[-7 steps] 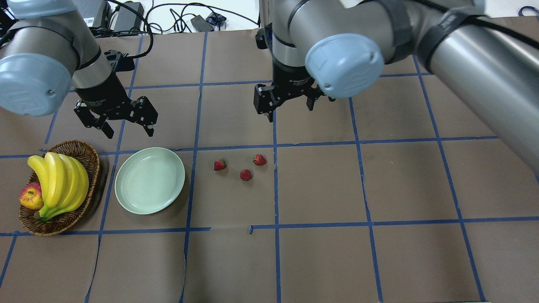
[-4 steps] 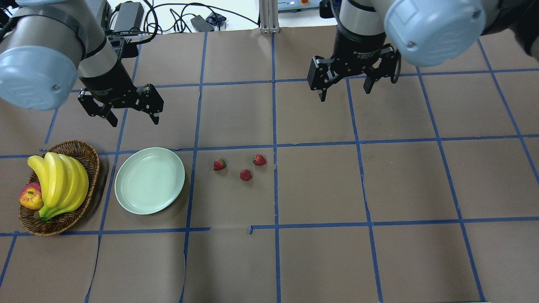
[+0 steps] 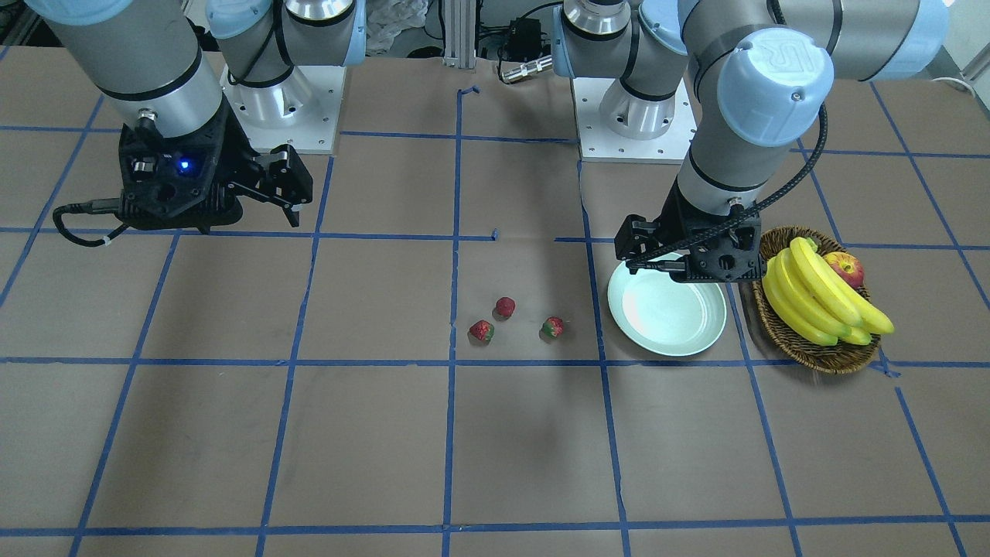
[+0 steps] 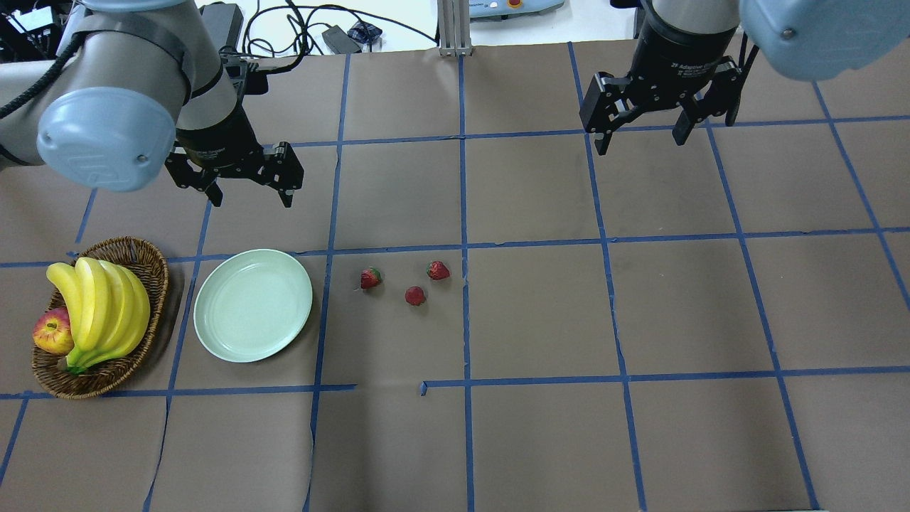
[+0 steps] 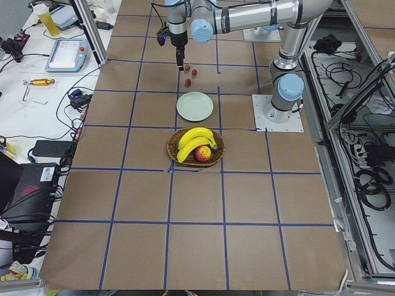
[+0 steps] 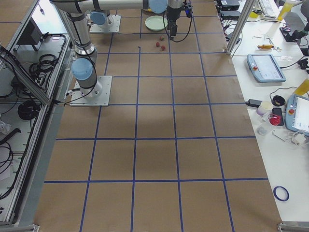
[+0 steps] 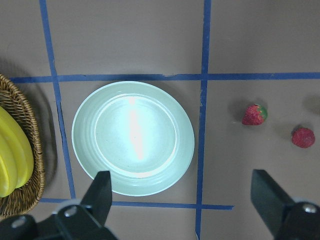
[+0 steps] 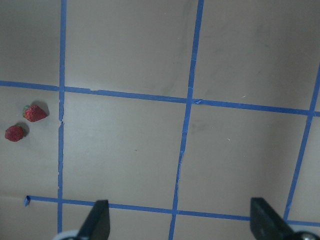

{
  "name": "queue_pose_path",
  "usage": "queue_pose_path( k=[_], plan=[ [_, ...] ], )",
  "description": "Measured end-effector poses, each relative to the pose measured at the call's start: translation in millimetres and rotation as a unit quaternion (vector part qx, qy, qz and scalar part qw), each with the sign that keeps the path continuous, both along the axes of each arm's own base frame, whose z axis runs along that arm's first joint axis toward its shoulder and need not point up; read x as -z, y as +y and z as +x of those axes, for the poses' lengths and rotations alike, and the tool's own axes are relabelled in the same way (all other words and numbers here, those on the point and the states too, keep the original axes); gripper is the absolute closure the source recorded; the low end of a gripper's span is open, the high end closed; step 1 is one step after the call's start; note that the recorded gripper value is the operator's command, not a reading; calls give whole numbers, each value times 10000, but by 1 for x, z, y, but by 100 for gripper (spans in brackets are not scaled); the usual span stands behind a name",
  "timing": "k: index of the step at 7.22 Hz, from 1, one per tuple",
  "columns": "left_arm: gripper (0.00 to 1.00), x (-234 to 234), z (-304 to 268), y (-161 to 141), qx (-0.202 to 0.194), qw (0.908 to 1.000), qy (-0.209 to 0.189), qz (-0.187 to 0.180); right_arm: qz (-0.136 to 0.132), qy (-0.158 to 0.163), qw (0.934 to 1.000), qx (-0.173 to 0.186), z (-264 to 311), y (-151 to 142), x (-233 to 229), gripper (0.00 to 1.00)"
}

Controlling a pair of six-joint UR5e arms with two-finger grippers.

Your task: Collect all strawberries into plate

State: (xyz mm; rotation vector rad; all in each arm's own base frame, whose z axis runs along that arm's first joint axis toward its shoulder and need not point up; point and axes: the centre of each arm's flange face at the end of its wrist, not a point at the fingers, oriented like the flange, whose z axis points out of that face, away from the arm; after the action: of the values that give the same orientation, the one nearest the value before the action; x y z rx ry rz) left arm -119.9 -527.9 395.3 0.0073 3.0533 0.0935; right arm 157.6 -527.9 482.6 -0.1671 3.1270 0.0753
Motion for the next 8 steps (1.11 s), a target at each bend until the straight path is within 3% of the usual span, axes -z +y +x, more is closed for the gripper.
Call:
queue_pose_path(
  k=[5, 8],
  plan=[
    [0, 1, -2, 2, 9, 10000, 12, 2, 41, -19, 10000, 39, -1, 2, 1, 0],
    [0, 32, -19, -2, -83, 9986, 462, 252, 62, -8, 10000, 32, 0, 2, 2, 0]
  ],
)
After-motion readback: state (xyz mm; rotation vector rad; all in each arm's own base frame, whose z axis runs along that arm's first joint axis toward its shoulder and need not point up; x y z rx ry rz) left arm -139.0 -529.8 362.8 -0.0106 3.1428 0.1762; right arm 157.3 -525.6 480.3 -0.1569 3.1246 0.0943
